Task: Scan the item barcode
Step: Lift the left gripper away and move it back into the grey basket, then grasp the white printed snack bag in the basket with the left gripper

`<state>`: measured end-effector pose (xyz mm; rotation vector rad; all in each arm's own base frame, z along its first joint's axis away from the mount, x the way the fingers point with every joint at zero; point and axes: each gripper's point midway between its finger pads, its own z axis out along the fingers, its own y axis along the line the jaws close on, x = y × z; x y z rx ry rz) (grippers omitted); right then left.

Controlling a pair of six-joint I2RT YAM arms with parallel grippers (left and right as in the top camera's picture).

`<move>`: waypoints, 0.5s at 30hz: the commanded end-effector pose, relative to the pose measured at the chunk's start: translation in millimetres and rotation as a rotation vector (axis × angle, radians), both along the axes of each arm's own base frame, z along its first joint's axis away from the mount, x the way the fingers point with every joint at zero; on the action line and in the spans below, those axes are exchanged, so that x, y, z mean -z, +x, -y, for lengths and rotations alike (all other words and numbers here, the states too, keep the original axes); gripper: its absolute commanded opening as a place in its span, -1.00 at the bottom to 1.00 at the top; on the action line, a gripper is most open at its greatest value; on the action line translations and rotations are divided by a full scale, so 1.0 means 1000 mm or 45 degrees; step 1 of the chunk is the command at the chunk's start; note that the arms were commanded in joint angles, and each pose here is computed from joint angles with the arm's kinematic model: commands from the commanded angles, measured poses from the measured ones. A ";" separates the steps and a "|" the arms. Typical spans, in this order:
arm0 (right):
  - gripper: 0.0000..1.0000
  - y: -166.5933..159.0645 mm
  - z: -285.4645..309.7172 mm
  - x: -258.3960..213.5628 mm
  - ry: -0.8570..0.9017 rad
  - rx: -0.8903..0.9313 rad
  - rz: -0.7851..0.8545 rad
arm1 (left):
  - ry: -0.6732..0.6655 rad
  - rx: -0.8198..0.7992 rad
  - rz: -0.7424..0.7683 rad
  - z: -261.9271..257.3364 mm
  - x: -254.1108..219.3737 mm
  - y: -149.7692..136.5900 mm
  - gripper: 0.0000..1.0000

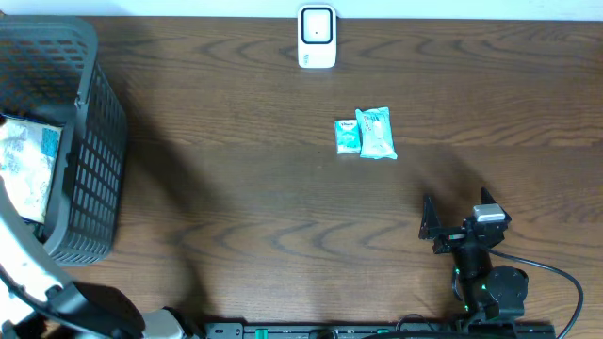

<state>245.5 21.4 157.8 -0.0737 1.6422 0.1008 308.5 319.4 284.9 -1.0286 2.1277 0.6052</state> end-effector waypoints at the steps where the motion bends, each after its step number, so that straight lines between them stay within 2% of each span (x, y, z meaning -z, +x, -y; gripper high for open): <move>1: 0.98 -0.001 -0.003 0.001 0.008 -0.017 -0.002 | -0.072 0.144 -0.158 -0.001 0.044 0.015 0.96; 8: 0.98 -0.001 -0.003 0.001 0.008 -0.017 -0.002 | -0.105 0.289 -0.355 0.002 0.096 0.023 0.96; 15: 0.99 -0.001 -0.003 0.001 0.008 -0.017 -0.002 | -0.091 0.380 -0.432 0.006 0.121 0.030 0.96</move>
